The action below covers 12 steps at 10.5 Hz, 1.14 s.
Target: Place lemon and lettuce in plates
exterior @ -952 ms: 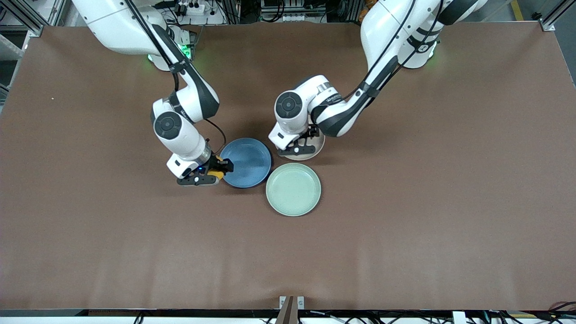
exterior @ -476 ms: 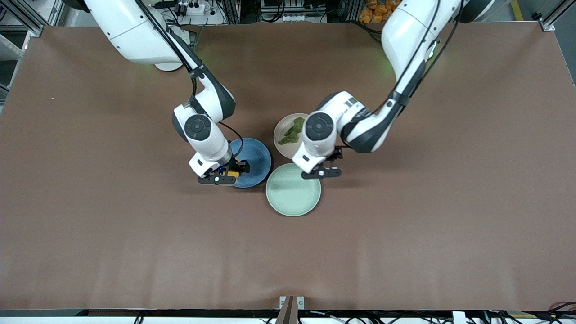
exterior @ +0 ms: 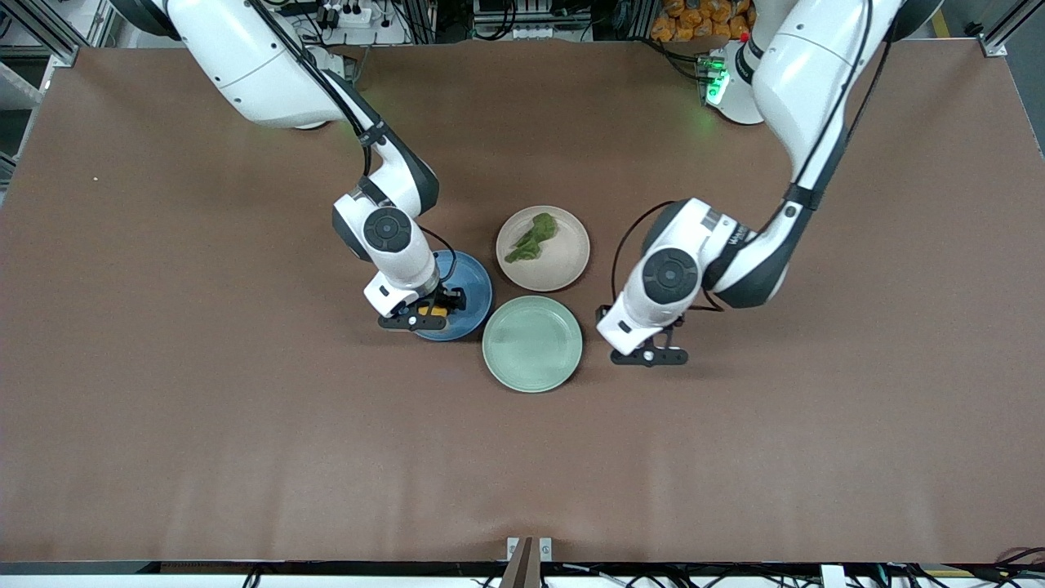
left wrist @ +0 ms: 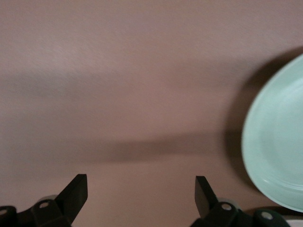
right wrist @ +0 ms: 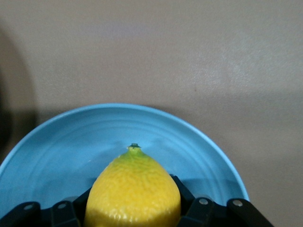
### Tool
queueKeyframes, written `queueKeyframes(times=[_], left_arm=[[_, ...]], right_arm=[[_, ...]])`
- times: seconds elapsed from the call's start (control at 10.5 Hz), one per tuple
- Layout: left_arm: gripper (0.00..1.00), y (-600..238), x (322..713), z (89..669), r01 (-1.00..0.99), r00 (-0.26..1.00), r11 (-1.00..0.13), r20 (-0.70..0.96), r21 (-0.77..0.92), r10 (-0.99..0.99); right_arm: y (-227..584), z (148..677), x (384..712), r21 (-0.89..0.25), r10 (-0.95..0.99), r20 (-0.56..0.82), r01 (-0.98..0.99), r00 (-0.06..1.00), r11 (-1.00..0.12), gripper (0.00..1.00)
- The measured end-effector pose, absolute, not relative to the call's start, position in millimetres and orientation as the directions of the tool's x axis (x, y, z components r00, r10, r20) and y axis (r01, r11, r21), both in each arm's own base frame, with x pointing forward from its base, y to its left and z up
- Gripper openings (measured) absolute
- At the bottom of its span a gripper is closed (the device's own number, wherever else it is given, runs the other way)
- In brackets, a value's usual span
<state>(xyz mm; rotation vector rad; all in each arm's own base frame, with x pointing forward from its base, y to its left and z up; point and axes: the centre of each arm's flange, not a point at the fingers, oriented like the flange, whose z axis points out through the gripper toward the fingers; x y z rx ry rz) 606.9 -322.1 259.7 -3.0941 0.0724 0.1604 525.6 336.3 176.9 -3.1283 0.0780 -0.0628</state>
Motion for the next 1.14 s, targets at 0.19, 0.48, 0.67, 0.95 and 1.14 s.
queueKeyframes(times=[0.19,0.48,0.67,0.95,1.14], left_arm=[[1.0,-296.4,620.6,263.7,-0.053,0.994,-0.998,-0.1,-0.034,-0.049],[1.0,-281.3,629.7,272.8,-0.039,0.996,-0.999,-0.086,-0.029,-0.036],[1.0,-265.9,637.4,281.0,-0.014,0.997,-1.0,-0.073,-0.028,-0.012],[1.0,-224.5,651.2,288.2,-0.005,0.997,-0.999,-0.08,-0.037,-0.002],[1.0,-201.9,654.1,294.2,-0.057,0.993,-0.997,-0.106,-0.046,-0.052]], right_arm=[[337.6,175.9,524.9,-0.01,-0.055,0.041,-0.055,0.998,-0.998,0.58],[339.0,178.5,526.9,-0.015,-0.059,0.046,-0.058,0.997,-0.998,0.82],[338.3,180.3,529.4,-0.017,-0.062,0.05,-0.061,0.997,-0.998,1.0],[336.6,184.4,534.6,-0.015,-0.069,0.053,-0.068,0.996,-0.998,1.0],[333.8,201.8,548.3,0.05,-0.073,0.014,-0.074,0.997,-0.996,1.0]])
